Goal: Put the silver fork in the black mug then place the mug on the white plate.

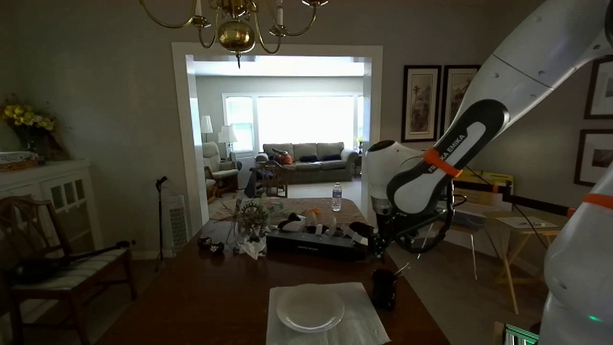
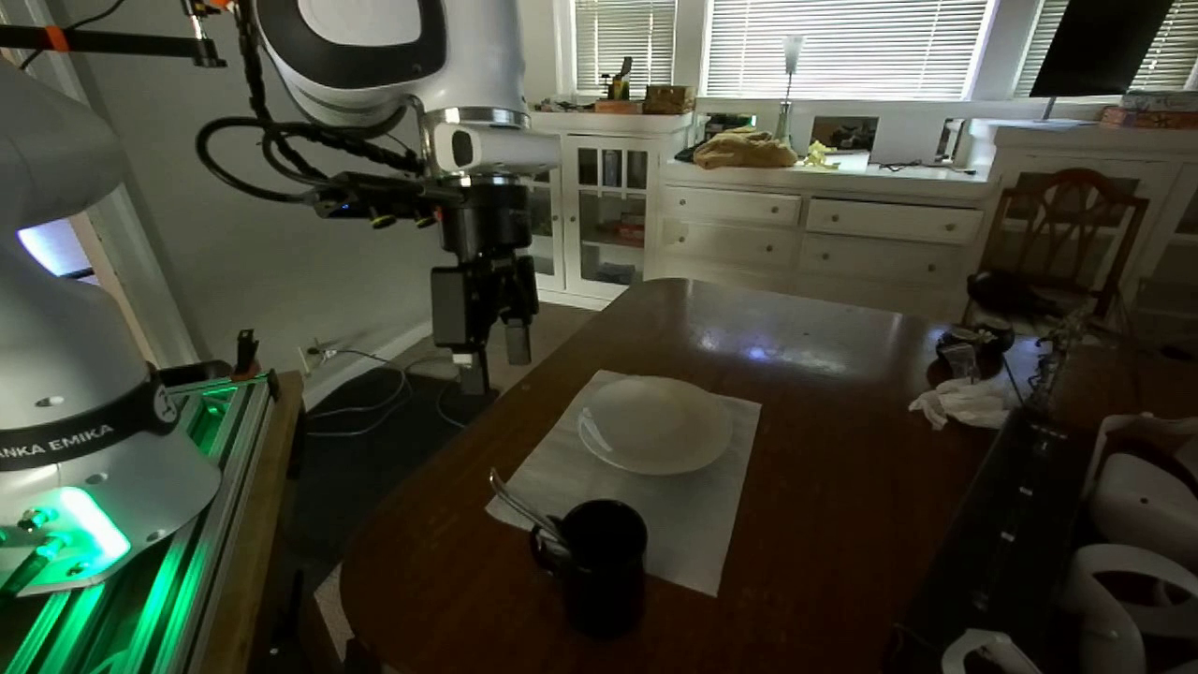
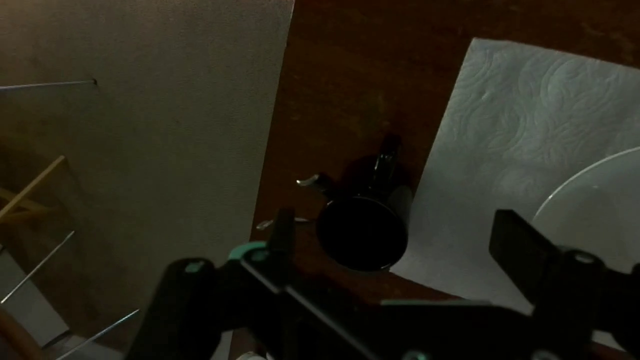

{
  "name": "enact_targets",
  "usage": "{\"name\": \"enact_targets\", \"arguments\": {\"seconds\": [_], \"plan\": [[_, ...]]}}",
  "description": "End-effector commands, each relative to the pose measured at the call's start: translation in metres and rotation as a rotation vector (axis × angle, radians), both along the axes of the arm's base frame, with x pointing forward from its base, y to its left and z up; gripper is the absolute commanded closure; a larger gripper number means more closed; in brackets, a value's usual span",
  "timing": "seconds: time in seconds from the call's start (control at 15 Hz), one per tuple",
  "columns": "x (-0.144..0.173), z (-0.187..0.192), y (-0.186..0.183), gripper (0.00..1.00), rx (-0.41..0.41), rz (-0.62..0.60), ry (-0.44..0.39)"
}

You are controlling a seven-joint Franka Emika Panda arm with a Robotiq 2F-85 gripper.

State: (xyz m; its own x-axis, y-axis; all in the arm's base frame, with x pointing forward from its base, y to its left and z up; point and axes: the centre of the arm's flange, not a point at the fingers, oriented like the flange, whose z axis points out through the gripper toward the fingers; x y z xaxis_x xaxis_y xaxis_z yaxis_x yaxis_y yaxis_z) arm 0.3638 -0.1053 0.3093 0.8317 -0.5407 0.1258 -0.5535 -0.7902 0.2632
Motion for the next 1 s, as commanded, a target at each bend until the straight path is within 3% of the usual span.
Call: {"name": "enact_targets", "arguments": {"seconds": [0.0,0.2,0.53,0.93], "plan": [[-0.027,-0.046,0.011,0.0,-0.041,-0.052,0.006],[-0.03,-0.061,0.022,0.0,-0.058,-0.116,0.074],[-0.033,-0.092,0.023,0.0,-0.058,-0.164,0.058],[-0.03,-0.127,0.003,0.0,-0.073,-0.162,-0.067]]}}
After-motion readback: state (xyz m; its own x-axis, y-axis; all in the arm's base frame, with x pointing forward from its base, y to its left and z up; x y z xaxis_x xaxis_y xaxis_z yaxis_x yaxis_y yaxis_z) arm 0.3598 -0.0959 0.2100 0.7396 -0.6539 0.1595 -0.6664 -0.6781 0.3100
